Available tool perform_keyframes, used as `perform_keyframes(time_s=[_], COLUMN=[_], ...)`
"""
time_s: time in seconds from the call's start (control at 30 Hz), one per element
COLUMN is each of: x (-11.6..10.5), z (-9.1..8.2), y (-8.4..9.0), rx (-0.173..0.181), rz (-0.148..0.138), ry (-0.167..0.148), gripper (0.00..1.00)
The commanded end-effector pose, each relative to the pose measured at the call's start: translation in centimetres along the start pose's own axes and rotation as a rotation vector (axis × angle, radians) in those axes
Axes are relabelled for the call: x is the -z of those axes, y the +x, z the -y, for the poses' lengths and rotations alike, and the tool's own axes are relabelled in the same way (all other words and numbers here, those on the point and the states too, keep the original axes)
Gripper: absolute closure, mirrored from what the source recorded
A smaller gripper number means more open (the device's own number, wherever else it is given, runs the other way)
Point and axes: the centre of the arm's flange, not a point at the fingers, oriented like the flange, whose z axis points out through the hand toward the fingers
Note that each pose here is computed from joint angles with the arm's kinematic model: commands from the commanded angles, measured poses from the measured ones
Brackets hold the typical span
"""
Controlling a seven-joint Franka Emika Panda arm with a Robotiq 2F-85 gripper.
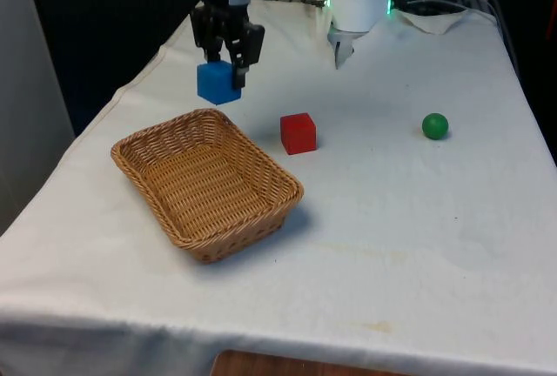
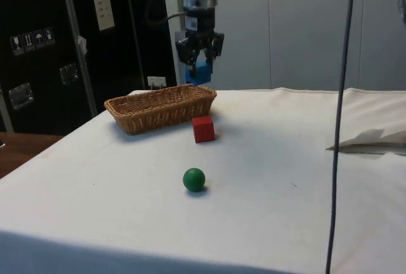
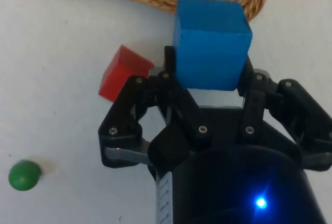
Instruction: Place all non-red objects into the basket.
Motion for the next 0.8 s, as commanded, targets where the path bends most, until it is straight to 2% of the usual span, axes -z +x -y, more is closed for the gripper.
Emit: perform_keyframes(time_s=[0.0, 0.23, 0.27, 0.3, 0.47, 0.5, 0.53, 0.57, 0.77], x=[-0.3, -2.0, -2.2, -2.2, -3.4, -3.4, -3.2, -4.0, -6.8], z=[0.1, 0.5, 0.5, 0.5, 1.2, 1.2, 1.0, 1.5, 2.6], y=[0.3, 2.3, 2.5, 2.9, 4.1, 4.1, 3.9, 4.4, 5.6], rx=[0.000, -0.005, -0.007, -0.007, -0.012, -0.012, -0.012, -0.015, -0.022], rz=[0.008, 0.001, -0.011, -0.001, 0.008, 0.008, 0.000, 0.011, 0.014], ry=[0.006, -0.012, -0.024, -0.012, -0.003, -0.003, -0.020, -0.003, -0.024], gripper=[0.97, 0.97, 0.97, 0.97, 0.97, 0.97, 0.97, 0.97, 0.97])
